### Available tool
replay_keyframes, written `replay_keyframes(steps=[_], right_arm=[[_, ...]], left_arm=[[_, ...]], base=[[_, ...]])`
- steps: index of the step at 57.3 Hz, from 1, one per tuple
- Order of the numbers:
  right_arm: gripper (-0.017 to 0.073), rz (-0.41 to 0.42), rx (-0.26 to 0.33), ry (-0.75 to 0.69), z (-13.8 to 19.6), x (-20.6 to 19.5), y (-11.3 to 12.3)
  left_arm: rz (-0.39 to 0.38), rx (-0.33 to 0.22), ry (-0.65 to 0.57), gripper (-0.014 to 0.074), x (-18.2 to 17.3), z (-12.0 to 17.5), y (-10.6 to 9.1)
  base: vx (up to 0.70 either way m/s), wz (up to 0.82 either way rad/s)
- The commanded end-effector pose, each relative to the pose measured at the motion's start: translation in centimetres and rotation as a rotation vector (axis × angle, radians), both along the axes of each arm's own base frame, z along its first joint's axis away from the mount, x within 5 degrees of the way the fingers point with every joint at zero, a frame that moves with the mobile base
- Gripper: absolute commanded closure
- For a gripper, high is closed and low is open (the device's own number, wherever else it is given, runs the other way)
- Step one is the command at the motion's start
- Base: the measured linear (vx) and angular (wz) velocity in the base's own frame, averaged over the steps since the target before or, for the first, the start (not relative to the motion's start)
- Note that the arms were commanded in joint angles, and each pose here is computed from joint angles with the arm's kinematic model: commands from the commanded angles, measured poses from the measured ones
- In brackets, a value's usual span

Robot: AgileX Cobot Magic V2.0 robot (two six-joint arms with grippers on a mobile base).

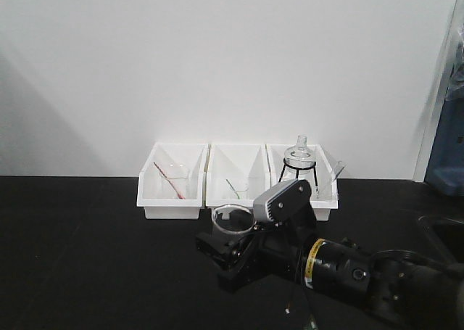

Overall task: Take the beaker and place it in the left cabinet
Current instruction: 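Close the right gripper on the beaker and lift it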

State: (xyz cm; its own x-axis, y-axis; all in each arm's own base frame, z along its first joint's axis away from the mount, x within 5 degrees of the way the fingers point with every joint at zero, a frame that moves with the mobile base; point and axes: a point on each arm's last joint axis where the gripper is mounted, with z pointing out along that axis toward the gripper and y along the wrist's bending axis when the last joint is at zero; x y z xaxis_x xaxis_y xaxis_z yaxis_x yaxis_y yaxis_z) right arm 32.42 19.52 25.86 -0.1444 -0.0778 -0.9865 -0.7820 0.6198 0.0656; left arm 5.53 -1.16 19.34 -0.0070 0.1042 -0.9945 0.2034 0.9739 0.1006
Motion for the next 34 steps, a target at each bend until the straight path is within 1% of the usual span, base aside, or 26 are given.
replay_keyframes(steps=[1, 8, 14, 22, 34], right_arm=[[0.0405, -0.015, 0.054, -0.092, 4.7, -1.5, -0.2], [0.0405, -0.054, 0.021, -0.095, 6.2, -2.8, -0.1], [0.0405, -0.073, 0.025, -0.095, 7.4, -3.8, -0.2], [0.0405, -0.077, 0.03, -0.117, 8.6, -4.7, -0.3], [0.0403, -0.076, 0.034, -0.122, 8.7, -4.8, -0.3]], left_arm=[[-0.001, -0.032, -0.124, 0.06, -0.2, 1.8, 0.1], [-0.001, -0.032, -0.124, 0.06, -0.2, 1.8, 0.1], [-0.001, -0.032, -0.124, 0.06, -0.2, 1.8, 0.1], [-0.001, -0.032, -0.124, 0.06, -0.2, 1.8, 0.1], [-0.001, -0.032, -0.124, 0.06, -0.2, 1.8, 0.1]], base=[[0.0, 0.0], [0.0, 0.0], [0.0, 0.0], [0.0, 0.0], [0.0, 0.0]])
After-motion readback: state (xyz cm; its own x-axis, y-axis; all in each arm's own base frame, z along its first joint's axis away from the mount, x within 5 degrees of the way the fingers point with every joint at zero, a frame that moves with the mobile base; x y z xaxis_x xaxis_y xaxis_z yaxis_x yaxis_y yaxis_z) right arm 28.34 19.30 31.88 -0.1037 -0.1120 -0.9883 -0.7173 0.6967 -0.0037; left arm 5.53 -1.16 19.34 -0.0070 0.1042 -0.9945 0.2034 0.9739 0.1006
